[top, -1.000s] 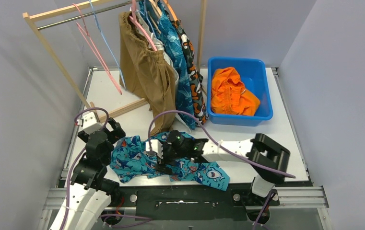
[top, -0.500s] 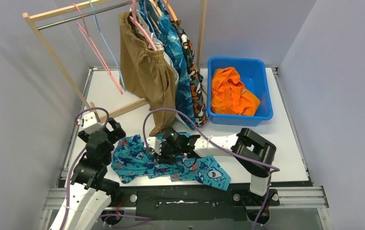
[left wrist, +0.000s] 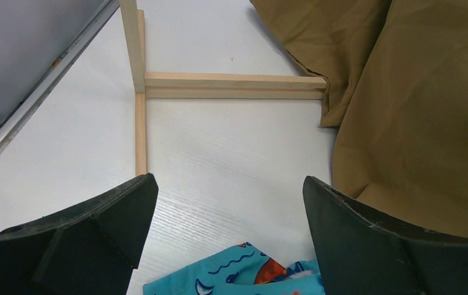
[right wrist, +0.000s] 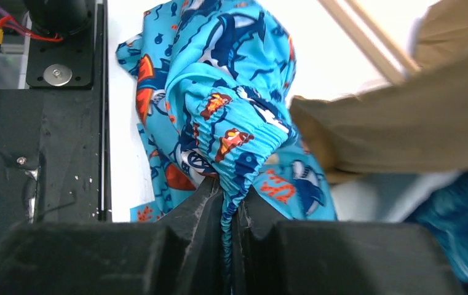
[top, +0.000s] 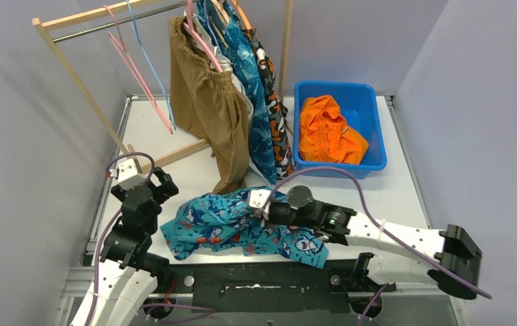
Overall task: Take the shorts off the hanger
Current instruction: Pick up the shorts at the center of the board.
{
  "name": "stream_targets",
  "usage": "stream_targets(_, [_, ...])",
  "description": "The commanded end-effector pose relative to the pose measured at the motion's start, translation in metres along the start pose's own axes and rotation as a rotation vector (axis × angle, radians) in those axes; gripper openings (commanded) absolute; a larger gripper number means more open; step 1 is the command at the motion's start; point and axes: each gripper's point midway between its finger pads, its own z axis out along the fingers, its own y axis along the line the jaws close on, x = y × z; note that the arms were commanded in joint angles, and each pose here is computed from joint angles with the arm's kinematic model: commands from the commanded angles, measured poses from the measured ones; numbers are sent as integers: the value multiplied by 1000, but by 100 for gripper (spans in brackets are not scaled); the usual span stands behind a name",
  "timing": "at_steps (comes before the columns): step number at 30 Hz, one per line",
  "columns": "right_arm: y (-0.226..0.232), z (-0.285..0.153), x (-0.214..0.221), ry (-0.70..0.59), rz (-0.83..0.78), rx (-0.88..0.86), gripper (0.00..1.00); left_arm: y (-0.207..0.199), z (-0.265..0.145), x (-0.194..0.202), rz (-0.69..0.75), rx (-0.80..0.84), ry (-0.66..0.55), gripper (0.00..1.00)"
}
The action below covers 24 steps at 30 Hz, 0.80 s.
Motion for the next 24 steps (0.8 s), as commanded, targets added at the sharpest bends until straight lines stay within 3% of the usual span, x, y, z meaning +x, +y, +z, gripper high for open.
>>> stream_targets(1, [-29,-39,-21,-132,12,205,0,-8,-3,-19,-28,38,-50,90])
stream_targets(6, [-17,-56,17,-45,94,206,1,-10,-2,-18,-25,43,-45,90])
stream_targets(8, [-14,-53,33,29,120,197,8,-10,-2,-18,-26,43,-45,90])
stream_targets(10, [-13,-46,47,108,150,178,14,-10,-2,-18,-25,45,-44,90])
stream_targets(16, [-9,-5,71,281,194,63,16,-10,-1,-17,-22,42,-39,90])
stream_targets(17, [-10,0,74,308,205,54,20,-10,-1,-16,-21,41,-37,90])
stream_targets(22, [-14,11,82,388,254,66,58,-9,-2,-16,-28,39,-40,90])
stream_targets(24, [-20,8,84,395,245,107,85,-9,-3,-17,-30,41,-42,90])
